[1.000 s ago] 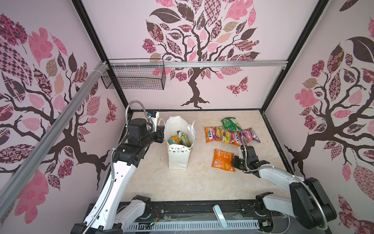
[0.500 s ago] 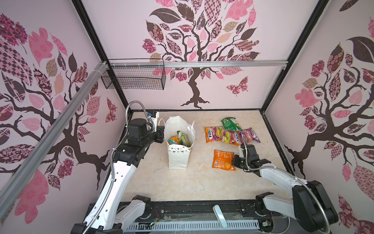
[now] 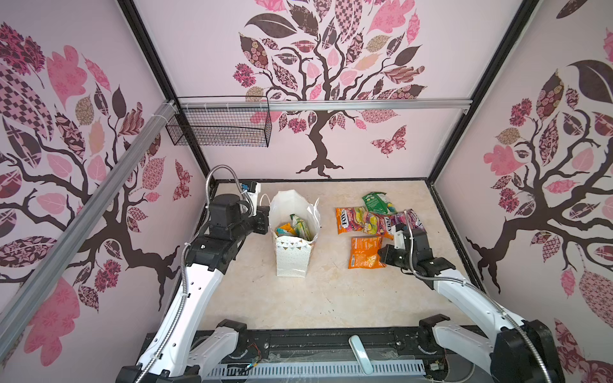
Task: Place the snacks into the paper bag
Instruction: Pick up the snack at the center of the table.
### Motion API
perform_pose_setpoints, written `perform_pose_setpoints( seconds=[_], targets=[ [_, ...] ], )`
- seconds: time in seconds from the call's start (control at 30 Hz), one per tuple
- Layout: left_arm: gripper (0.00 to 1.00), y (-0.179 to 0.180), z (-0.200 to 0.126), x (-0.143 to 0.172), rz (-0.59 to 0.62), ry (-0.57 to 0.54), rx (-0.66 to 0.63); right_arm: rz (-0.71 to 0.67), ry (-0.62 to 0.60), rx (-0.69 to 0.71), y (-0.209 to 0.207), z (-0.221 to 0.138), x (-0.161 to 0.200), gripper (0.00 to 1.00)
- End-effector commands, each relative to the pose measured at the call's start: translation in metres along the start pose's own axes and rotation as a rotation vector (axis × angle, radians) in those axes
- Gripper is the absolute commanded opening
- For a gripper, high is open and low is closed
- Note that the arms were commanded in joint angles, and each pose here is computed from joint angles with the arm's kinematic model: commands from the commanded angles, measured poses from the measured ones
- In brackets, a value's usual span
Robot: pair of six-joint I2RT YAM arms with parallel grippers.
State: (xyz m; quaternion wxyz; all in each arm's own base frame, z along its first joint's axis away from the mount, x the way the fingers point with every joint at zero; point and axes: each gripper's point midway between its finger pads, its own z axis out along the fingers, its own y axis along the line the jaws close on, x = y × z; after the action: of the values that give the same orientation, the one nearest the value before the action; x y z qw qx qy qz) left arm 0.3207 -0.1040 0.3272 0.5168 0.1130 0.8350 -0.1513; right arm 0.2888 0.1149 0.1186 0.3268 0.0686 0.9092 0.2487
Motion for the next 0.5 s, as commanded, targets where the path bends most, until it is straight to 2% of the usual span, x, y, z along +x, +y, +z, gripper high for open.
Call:
perform_pose_setpoints(
  seconds=[0.0, 0.47],
  targets=[
    [0.00, -0.001, -0.001, 0.002, 0.014, -0.010, -0.001, -0.061, -0.064, -0.076, 0.028, -0.021, -0.027, 0.00],
    [0.00, -0.001, 0.000, 0.003, 0.013, -0.006, 0.002, -0.150, -0.229, -0.266, 0.095, -0.078, -0.085, 0.00]
  ],
)
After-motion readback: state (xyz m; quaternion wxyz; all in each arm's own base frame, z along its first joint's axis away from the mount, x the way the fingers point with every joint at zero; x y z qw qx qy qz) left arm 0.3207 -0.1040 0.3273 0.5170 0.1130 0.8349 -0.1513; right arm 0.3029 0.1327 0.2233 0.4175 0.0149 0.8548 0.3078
